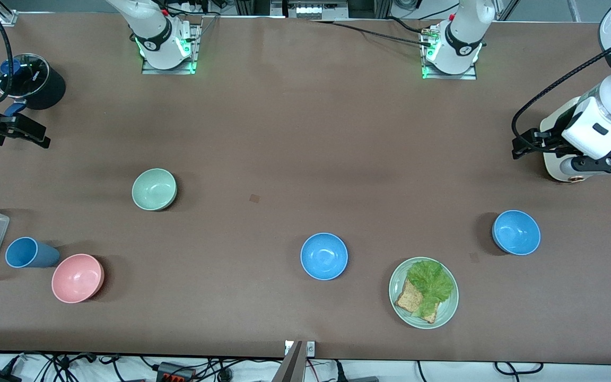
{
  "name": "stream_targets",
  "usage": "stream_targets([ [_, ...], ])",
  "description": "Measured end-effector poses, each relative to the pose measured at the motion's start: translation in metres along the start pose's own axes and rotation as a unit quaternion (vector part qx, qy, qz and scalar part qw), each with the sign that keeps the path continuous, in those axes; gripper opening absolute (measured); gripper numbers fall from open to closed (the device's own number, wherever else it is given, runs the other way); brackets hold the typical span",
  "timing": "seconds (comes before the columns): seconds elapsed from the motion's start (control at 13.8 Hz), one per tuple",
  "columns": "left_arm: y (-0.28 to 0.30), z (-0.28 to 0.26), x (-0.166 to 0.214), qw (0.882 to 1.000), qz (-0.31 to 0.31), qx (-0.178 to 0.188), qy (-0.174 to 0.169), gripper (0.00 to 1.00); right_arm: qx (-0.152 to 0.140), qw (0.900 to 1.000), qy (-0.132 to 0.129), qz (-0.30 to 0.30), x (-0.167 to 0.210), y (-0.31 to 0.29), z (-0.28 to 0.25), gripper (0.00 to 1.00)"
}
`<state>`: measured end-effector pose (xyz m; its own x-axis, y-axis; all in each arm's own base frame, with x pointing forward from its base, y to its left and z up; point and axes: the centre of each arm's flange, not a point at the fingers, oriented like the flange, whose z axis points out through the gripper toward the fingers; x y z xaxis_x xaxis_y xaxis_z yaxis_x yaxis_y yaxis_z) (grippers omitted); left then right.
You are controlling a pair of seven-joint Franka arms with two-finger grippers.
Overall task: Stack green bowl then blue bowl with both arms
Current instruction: 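Move the right gripper toward the pale green bowl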
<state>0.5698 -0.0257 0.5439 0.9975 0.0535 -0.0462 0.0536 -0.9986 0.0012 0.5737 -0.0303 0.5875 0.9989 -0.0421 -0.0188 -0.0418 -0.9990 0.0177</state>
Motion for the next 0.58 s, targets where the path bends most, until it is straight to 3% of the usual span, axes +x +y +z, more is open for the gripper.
stream_targets([
  [0.58,-0.0002,0.0027,0.0029,1.000,0.002,0.000,-0.002,1.00,0.000,1.000,-0.003,-0.001,0.0018,-0.0002,0.0050,1.00],
])
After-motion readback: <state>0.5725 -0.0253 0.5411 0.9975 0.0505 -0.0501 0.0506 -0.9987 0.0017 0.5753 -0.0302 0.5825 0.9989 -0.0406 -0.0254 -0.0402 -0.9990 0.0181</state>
